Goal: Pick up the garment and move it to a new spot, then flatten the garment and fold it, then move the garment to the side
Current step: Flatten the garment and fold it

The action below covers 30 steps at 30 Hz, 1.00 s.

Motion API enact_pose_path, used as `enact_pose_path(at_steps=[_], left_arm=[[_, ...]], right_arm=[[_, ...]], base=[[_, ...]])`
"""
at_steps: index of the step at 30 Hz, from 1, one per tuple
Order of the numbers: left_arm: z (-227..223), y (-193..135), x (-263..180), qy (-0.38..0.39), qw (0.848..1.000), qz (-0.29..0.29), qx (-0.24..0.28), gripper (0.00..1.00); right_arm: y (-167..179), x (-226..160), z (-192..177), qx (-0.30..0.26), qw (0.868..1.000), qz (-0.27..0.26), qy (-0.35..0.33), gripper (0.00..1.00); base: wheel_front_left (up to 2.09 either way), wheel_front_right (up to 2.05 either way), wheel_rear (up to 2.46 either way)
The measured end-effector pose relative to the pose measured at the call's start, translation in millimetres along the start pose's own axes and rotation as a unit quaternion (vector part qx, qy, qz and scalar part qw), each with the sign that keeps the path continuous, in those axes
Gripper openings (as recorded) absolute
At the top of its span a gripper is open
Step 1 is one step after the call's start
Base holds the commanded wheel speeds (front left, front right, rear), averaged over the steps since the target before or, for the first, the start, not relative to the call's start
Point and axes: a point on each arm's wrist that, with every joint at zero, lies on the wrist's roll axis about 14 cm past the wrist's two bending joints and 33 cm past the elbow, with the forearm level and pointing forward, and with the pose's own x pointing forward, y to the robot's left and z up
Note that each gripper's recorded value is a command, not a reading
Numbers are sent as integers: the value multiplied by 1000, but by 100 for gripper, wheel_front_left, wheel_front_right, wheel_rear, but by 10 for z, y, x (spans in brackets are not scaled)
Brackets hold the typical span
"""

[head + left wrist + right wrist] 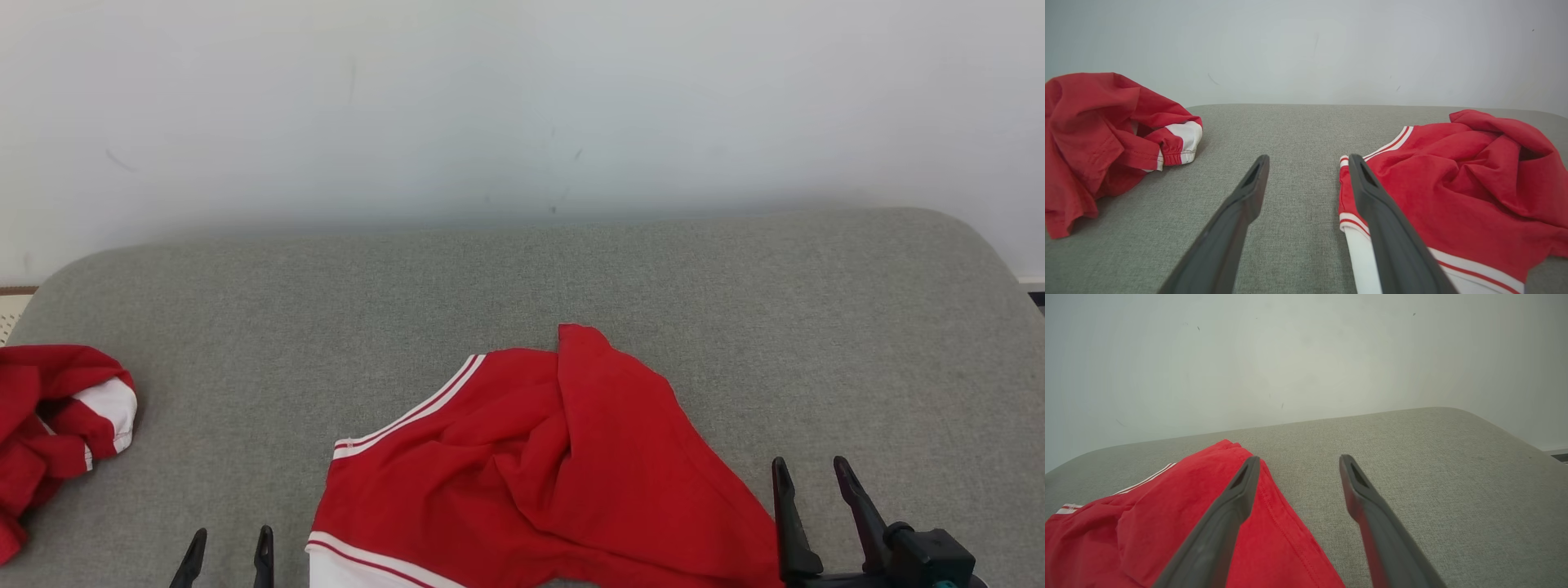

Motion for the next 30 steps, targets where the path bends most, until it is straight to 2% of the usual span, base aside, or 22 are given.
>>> enact_pose_path(at_steps=[26, 30], left_arm=[[21, 18, -5, -3, 1000, 1, -3, 100], [-207, -225, -200, 35, 998, -42, -17, 100]], right_arm=[[-1, -2, -3, -2, 1000, 0, 1, 100], [-10, -9, 7, -1, 1000, -1, 3, 100]], base=[[0, 0, 0], [0, 0, 0]])
